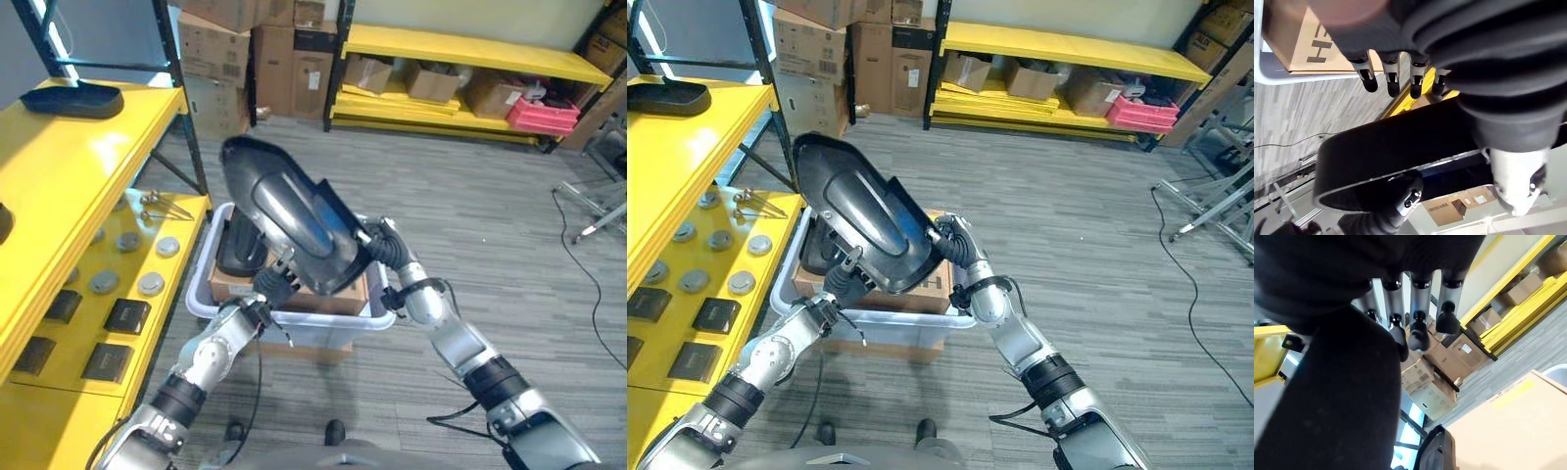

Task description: Move parts from the plastic box to the shelf.

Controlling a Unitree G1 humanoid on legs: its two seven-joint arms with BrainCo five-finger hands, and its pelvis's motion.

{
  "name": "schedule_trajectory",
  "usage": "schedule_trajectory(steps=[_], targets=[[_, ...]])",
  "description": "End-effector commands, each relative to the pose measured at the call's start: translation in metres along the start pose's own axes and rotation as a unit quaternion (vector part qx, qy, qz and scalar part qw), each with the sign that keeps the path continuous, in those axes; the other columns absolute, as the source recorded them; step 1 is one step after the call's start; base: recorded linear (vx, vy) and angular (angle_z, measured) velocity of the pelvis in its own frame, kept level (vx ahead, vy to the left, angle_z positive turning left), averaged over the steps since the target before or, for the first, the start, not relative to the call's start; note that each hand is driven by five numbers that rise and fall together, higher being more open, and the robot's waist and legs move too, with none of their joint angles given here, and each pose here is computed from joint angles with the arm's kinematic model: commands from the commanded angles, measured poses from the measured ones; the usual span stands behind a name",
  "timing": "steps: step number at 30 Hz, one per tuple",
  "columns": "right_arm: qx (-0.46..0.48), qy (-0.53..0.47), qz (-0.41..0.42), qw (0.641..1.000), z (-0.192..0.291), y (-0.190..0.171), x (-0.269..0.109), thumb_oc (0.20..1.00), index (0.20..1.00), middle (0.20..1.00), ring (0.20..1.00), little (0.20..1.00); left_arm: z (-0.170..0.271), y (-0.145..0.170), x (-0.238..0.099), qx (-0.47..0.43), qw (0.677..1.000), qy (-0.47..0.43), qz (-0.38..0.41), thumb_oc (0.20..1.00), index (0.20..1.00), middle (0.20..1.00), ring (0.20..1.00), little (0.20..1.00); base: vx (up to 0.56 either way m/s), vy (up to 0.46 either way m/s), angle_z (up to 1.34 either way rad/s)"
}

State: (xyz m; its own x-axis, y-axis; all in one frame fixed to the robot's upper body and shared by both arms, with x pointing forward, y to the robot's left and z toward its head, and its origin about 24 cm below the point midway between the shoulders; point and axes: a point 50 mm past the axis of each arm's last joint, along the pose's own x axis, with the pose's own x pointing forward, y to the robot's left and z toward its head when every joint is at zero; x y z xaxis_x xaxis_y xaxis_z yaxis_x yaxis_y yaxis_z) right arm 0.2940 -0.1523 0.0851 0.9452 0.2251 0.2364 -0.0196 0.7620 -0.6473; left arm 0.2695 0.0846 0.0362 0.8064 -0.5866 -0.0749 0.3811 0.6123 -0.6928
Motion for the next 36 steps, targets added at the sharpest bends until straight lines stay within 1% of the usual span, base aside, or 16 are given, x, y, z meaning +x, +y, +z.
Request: schedule_trajectory(steps=[1,3,7,11,15,16,18,21,23,26,30,31,32,36], targets=[[-0.007,-0.108,-0.021,0.994,0.04,-0.014,0.028,0.2,0.2,0.2,0.2,0.2,0.022,-0.038,0.027,0.039,0.995,-0.054,-0.079,1.0,1.0,1.0,1.0,1.0,0.0,0.002,0.05],[-0.004,-0.121,-0.018,0.992,0.045,-0.012,0.027,0.2,0.2,0.2,0.2,0.2,0.023,-0.038,0.026,0.054,0.994,-0.055,-0.074,1.0,1.0,1.0,1.0,1.0,0.0,0.001,0.02],[0.001,-0.176,0.004,0.984,0.065,-0.01,0.025,0.2,0.2,0.2,0.2,0.2,0.029,-0.036,0.026,0.098,0.992,-0.058,-0.054,1.0,1.0,1.0,1.0,1.0,0.0,0.0,0.0],[0.022,-0.229,0.049,0.972,0.085,-0.006,0.022,0.2,0.2,0.2,0.2,0.2,0.035,-0.029,0.025,0.162,0.985,-0.057,-0.029,1.0,1.0,1.0,1.0,1.0,0.0,0.0,0.0],[0.031,-0.275,0.091,0.957,0.1,-0.001,0.016,0.2,0.2,0.2,0.2,0.2,0.037,-0.026,0.025,0.209,0.977,-0.041,-0.024,1.0,1.0,1.0,1.0,1.0,0.0,0.0,0.0],[0.034,-0.288,0.104,0.951,0.105,0.001,0.014,0.2,0.2,0.2,0.2,0.2,0.037,-0.026,0.026,0.228,0.973,-0.04,-0.02,0.893,0.893,0.893,0.893,0.893,0.0,0.0,0.0],[0.045,-0.298,0.119,0.946,0.11,0.003,0.012,0.2,0.2,0.2,0.2,0.2,0.038,-0.026,0.027,0.226,0.973,-0.045,-0.014,0.2,0.2,0.2,0.2,0.2,0.0,0.0,0.0],[0.066,-0.308,0.144,0.938,0.116,0.011,0.01,0.2,0.2,0.2,0.2,0.2,0.044,-0.03,0.03,0.144,0.986,-0.084,-0.008,0.2,0.2,0.2,0.2,0.2,0.0,0.0,0.0],[0.092,-0.313,0.162,0.931,0.119,0.018,0.006,0.2,0.2,0.2,0.2,0.2,0.049,-0.034,0.03,0.113,0.986,-0.126,-0.001,0.2,0.2,0.2,0.2,0.2,0.0,0.0,0.0],[0.12,-0.32,0.177,0.923,0.125,0.027,0.003,0.2,0.2,0.2,0.2,0.2,0.053,-0.041,0.031,0.064,0.984,-0.164,0.001,0.2,0.2,0.2,0.2,0.2,-0.01,-0.039,-0.01],[0.171,-0.322,0.197,0.91,0.134,0.04,0.001,0.2,0.2,0.2,0.2,0.2,0.054,-0.047,0.034,0.055,0.98,-0.19,0.03,0.2,0.2,0.2,0.2,0.2,-0.01,-0.042,-0.01],[0.197,-0.317,0.203,0.905,0.135,0.041,0.0,0.2,0.2,0.2,0.2,0.2,0.054,-0.048,0.034,0.055,0.978,-0.197,0.033,0.2,0.2,0.2,0.2,0.2,0.0,-0.048,0.01],[0.251,-0.308,0.215,0.892,0.137,0.044,0.0,0.2,0.2,0.2,0.2,0.2,0.058,-0.049,0.033,0.056,0.975,-0.212,0.039,0.2,0.2,0.2,0.2,0.2,0.0,-0.048,0.0],[0.283,-0.314,0.24,0.874,0.143,0.054,-0.006,0.2,0.2,0.2,0.2,0.2,0.064,-0.054,0.031,0.089,0.967,-0.236,0.035,0.2,0.2,0.2,0.2,0.2,0.0,-0.058,0.01]])
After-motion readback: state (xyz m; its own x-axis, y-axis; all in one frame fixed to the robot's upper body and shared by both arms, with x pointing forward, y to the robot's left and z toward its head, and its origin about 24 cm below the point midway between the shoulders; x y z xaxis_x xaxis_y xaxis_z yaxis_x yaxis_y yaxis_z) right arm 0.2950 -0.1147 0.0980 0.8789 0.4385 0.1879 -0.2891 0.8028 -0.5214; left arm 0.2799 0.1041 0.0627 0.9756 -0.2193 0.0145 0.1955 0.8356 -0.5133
